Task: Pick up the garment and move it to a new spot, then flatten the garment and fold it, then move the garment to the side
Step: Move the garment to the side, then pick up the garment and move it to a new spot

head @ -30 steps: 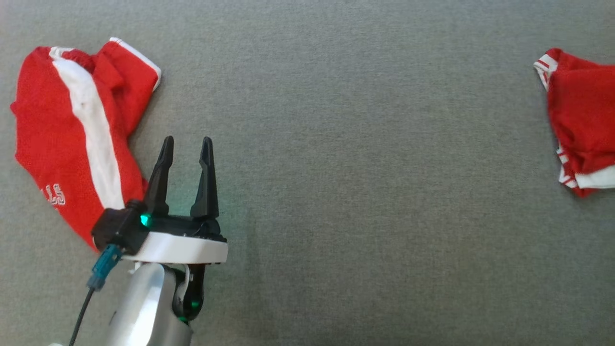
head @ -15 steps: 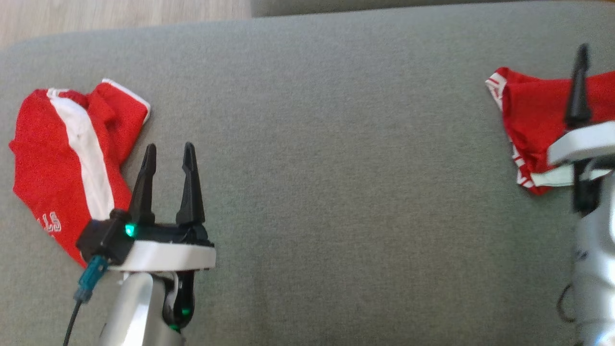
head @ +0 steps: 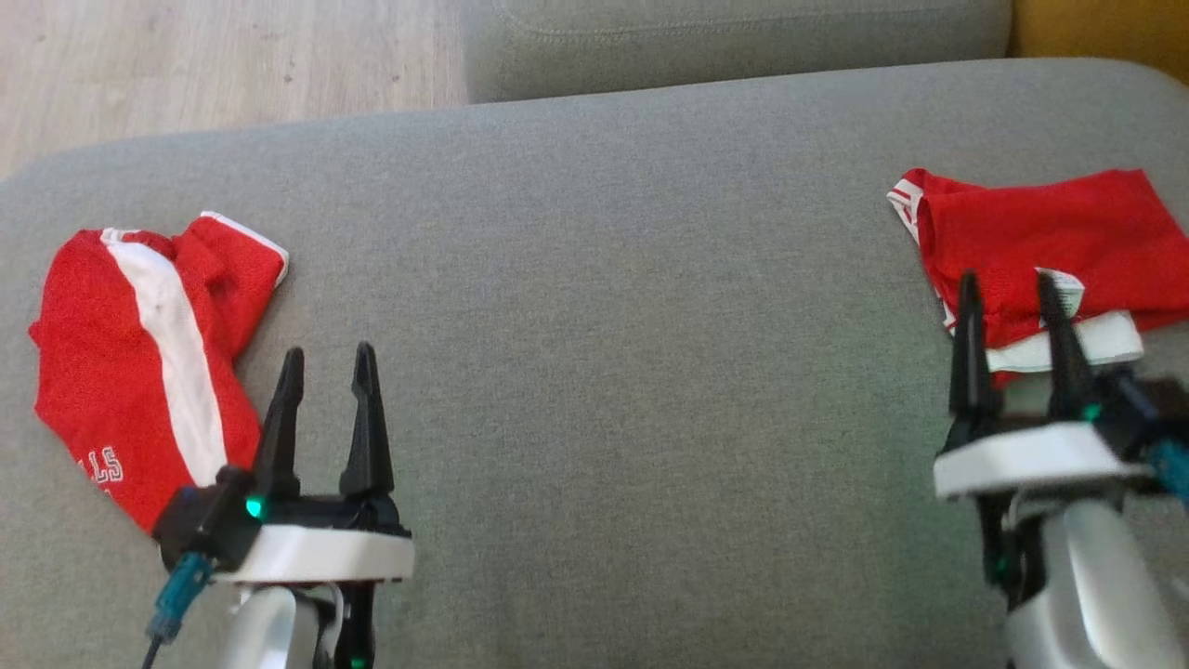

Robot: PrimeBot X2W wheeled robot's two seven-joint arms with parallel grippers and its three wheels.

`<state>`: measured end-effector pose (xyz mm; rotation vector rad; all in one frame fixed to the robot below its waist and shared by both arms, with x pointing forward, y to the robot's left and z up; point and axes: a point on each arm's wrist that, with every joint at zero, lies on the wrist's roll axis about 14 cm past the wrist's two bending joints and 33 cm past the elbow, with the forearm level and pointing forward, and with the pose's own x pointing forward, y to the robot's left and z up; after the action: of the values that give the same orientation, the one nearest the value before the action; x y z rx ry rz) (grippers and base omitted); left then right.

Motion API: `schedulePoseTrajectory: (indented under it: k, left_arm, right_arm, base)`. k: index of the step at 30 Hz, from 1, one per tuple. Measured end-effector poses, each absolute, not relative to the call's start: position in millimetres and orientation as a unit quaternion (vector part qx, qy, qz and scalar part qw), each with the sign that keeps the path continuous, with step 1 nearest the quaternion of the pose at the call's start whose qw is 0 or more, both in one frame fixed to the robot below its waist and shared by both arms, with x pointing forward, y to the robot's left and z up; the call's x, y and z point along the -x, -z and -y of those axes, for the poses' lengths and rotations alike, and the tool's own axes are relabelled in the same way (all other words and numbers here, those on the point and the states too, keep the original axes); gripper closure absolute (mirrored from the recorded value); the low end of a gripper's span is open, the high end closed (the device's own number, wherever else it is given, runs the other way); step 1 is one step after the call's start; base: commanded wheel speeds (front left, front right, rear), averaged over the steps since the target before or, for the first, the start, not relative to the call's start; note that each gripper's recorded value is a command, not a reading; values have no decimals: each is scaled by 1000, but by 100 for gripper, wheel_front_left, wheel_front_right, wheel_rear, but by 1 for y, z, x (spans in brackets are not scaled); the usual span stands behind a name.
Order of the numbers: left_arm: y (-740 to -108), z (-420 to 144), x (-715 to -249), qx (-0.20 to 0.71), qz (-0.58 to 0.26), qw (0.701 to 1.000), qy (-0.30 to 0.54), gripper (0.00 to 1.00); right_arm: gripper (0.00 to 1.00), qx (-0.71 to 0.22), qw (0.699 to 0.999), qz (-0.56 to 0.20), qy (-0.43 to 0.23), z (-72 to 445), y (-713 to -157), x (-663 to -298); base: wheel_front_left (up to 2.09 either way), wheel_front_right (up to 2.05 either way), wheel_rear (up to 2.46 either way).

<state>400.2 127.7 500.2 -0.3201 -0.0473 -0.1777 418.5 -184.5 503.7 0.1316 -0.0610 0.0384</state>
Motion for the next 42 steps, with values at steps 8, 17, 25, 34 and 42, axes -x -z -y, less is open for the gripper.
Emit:
schedulePoseTrajectory:
  k: [8, 17, 25, 34, 42]
  left_arm:
    - [-489, -127, -388, 159, 6, 983, 87, 0]
    - [-489, -129, -386, 159, 5, 984, 85, 0]
    - [-488, -130, -385, 159, 4, 984, 83, 0]
    - [-487, -144, -379, 158, 4, 986, 61, 0]
    - [-493, -180, -362, 154, 20, 988, 8, 0]
  right_arm:
    - [0, -103, 994, -10, -29, 171, -476, -391]
    - [0, -103, 994, 6, -27, 173, -486, -393]
    - [0, -103, 994, 9, -26, 174, -488, -394]
    - [0, -104, 992, 6, -68, 145, -488, -400]
    - [0, -117, 981, 1, -151, 86, -491, -404]
  base:
    - [0, 0, 0]
    - [0, 0, 0]
    - [0, 0, 0]
    - [0, 0, 0]
    - [0, 0, 0]
